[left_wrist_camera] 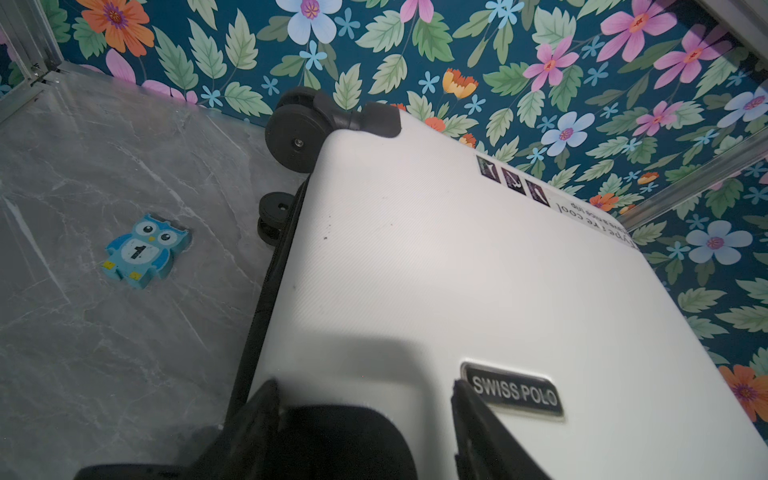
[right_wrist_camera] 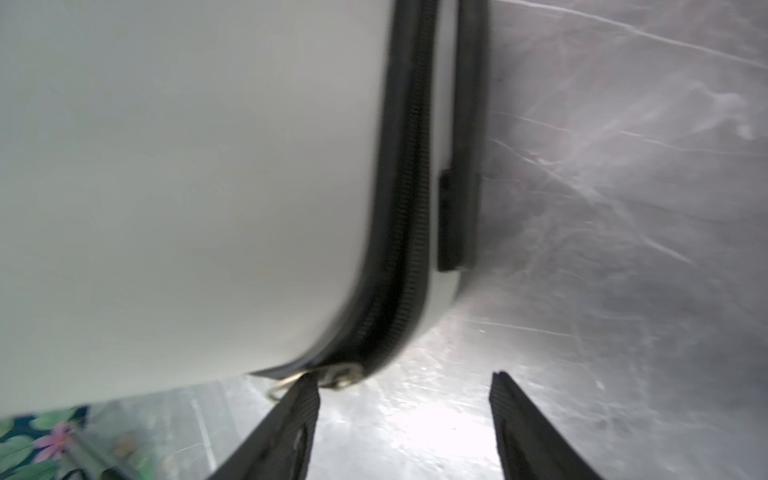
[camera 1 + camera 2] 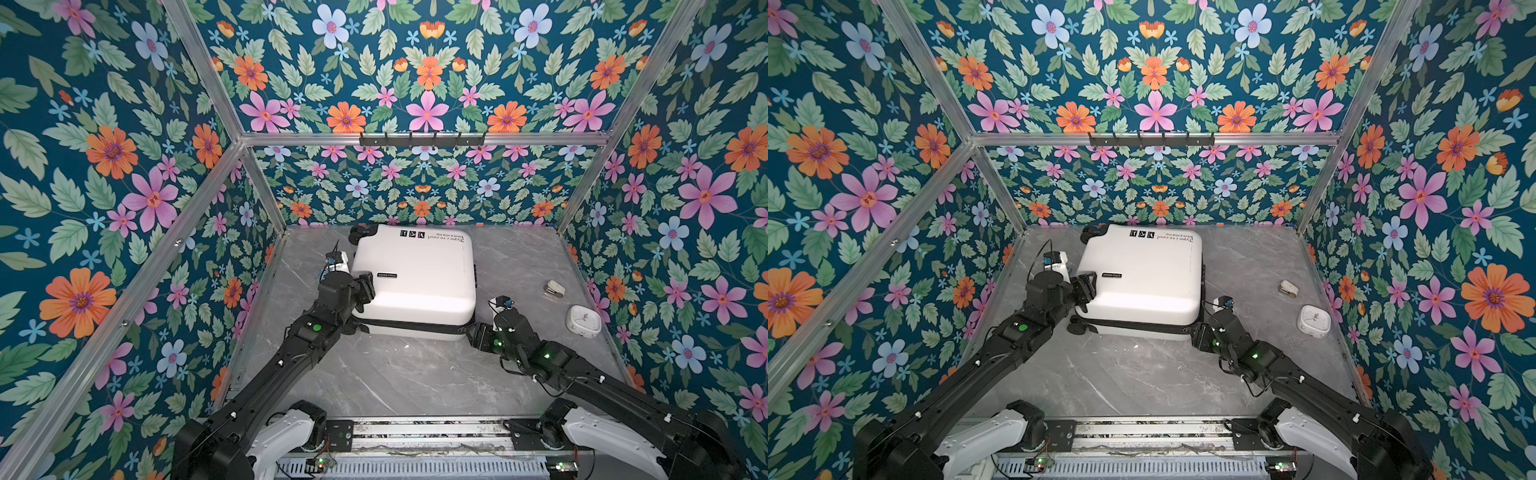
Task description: Pack the luggage
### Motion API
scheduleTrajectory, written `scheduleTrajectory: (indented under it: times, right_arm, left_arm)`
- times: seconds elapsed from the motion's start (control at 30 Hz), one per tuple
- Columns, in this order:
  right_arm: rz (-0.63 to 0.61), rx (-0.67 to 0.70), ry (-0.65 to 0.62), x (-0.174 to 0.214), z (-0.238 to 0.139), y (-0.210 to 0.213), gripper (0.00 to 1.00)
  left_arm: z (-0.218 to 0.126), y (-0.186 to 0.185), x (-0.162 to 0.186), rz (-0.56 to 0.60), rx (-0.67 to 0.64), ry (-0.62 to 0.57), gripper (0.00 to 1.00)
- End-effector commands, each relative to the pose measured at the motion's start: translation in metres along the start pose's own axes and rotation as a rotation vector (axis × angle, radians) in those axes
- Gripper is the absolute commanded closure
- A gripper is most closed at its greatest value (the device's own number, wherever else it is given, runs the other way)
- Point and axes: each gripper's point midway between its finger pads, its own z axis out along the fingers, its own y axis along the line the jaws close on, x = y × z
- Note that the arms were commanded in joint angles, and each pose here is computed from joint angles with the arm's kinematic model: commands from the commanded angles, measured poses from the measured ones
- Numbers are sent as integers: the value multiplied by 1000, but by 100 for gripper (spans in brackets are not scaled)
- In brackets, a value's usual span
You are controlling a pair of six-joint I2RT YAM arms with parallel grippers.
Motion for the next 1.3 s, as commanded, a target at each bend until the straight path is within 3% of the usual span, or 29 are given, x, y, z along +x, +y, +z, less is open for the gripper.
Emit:
scheduleTrajectory:
  times: [0.0,0.1,0.17,0.23,0.53,1.03,1.27]
  right_arm:
    - [2,100,22,10,-3,-24,37]
    - [12,88,23,15,-8,-27,37]
    - [4,6,12,13,-12,-14,23]
    - [6,-62,2,11,-15,-2,16]
    - [-60,-117,13,2,-8,34,5]
    - [-138,5,-9,-2,11,29,6]
    - [-103,85,-45,-8,12,14,16]
  left_arm:
    - [2,11,40,3,-24,162,34]
    - [3,10,40,2,-19,161,34]
    - [3,10,40,2,-17,162,34]
    - [3,9,39,3,-16,160,34]
    - [4,12,43,1,-20,164,33]
    - [4,15,45,-7,-19,163,34]
    - [5,16,46,-11,-19,163,34]
